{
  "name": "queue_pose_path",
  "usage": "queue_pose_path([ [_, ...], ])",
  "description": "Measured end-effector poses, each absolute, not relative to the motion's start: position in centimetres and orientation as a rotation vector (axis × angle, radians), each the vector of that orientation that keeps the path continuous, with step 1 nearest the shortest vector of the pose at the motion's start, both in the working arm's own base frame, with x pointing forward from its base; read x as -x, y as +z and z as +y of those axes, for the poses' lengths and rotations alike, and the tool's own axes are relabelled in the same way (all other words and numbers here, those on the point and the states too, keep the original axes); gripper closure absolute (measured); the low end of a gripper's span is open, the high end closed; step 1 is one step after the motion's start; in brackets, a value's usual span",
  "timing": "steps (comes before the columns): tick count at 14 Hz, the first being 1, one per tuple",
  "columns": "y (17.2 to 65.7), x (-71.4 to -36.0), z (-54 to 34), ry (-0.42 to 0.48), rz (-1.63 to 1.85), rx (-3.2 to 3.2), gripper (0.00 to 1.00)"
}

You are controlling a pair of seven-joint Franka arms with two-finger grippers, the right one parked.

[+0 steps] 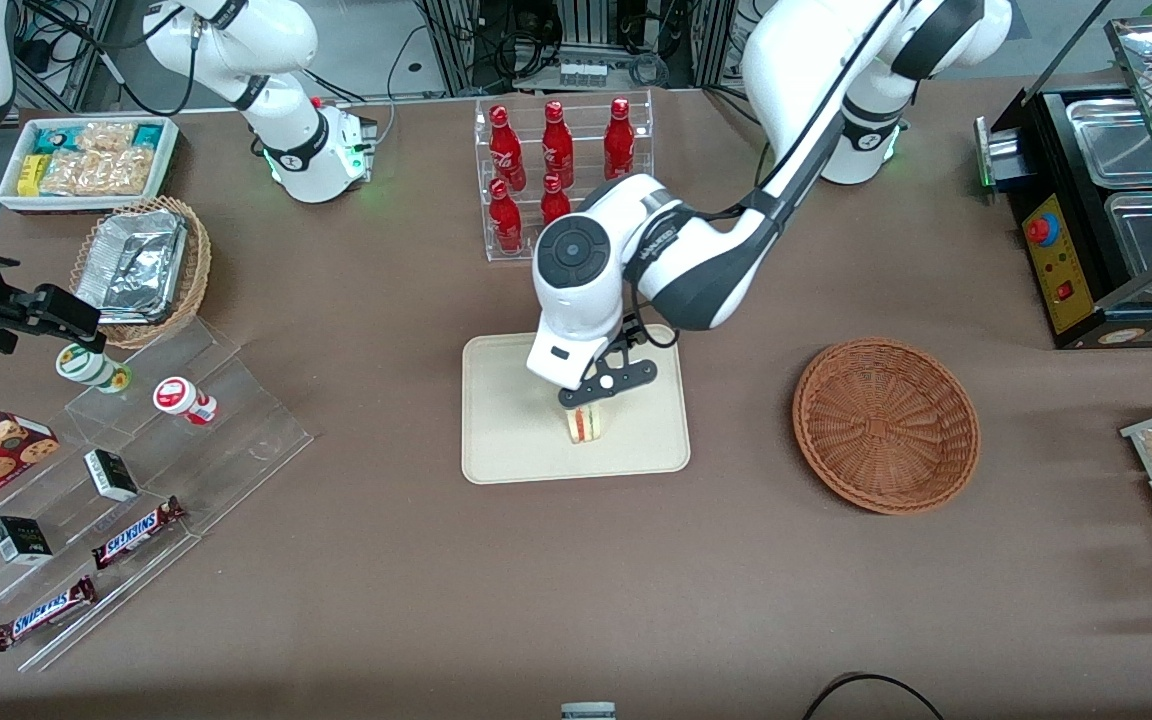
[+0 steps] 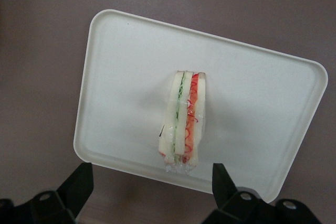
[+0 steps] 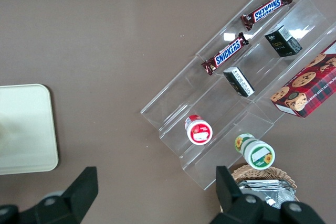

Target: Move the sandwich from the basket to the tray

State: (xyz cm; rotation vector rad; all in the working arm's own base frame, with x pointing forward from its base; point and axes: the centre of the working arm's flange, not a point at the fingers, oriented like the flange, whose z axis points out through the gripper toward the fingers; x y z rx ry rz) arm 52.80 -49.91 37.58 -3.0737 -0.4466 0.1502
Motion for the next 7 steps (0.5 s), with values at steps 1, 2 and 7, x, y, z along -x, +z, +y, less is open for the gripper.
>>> queue_pose_path([
  [1, 38.1, -53.6, -48.8, 0.17, -0.426, 3.08, 0.0],
  [2, 38.6, -54.6, -47.5, 0.185, -0.385, 3.088, 0.0],
  [7, 42.6, -58.5, -39.3, 0.244, -0.237, 3.076, 0.0],
])
